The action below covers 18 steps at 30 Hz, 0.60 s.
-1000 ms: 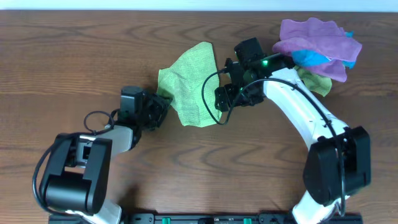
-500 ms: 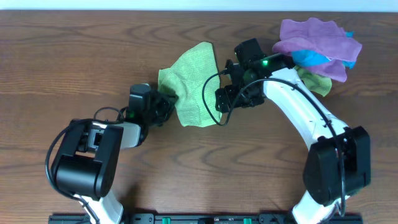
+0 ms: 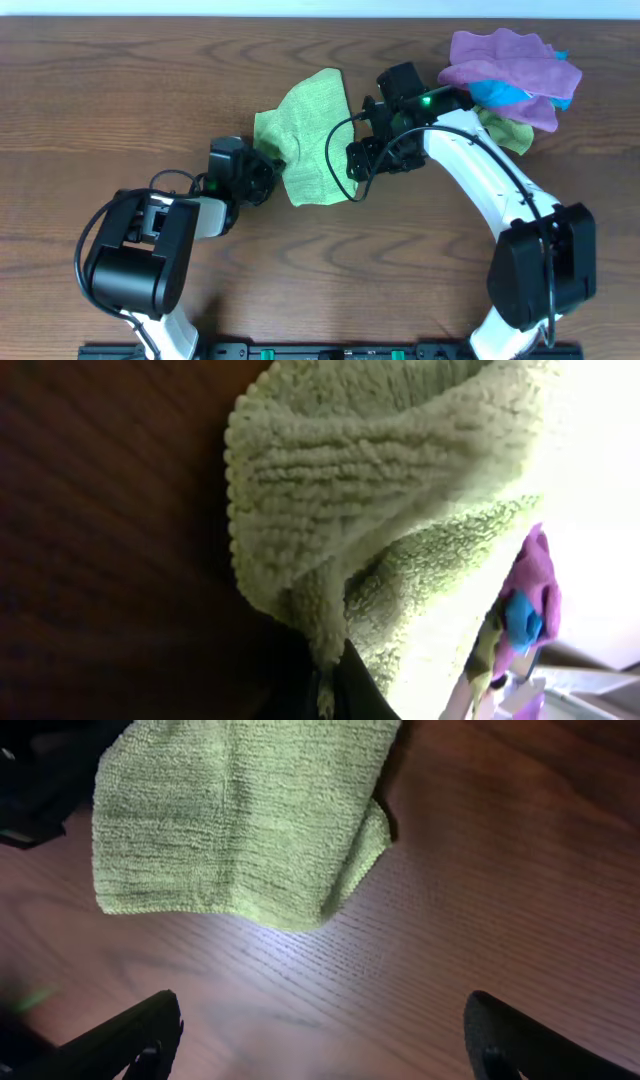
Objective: Fold the cloth
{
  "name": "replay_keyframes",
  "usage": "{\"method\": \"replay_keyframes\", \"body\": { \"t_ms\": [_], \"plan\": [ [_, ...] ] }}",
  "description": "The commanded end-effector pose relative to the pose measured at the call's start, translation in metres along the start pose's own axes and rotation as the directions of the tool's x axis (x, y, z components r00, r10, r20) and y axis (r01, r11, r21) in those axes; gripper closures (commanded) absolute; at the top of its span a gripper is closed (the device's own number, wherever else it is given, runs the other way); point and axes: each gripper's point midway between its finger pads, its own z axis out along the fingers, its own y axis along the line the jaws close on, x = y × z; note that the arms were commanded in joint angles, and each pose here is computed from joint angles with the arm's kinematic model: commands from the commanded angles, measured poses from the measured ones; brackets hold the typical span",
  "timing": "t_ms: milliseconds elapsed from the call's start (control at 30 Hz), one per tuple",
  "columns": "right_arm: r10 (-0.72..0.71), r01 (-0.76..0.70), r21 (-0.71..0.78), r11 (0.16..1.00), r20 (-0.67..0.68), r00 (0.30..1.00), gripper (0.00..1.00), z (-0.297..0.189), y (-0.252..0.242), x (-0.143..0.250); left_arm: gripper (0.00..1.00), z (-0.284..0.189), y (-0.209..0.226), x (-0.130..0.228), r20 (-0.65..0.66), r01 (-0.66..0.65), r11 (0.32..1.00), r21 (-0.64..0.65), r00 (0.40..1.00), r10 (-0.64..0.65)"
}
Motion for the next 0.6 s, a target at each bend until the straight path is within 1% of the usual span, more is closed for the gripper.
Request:
{"method": "replay_keyframes", "body": {
  "t_ms": [0,167,267,433,567],
  "plan": [
    [0.014,-0.014,0.005,1.0,-0.008,1.0,0.09,0.002,-0.004,0.001,0.94,-0.001,0.021,0.004,-0.052,-0.031,0.999,-0.029,0.998,0.029],
    [0.016,-0.016,0.014,1.0,-0.013,1.0,0.1,0.002,-0.005,0.002,0.94,-0.013,0.014,0.007,-0.164,-0.075,0.995,0.062,0.983,0.084],
    [0.019,-0.018,0.041,0.999,-0.022,1.0,0.1,0.003,-0.01,0.005,0.94,-0.021,0.009,0.006,-0.212,-0.049,0.993,0.108,0.975,0.071],
    [0.038,-0.035,0.063,0.997,-0.048,0.998,0.1,0.016,-0.018,0.016,0.94,-0.032,-0.008,-0.001,-0.264,-0.021,0.983,0.184,0.962,0.07],
    [0.065,-0.061,0.066,0.996,-0.063,0.996,0.11,0.036,-0.024,0.029,0.94,-0.035,-0.024,-0.006,-0.272,-0.028,0.974,0.224,0.958,0.09]
  ]
}}
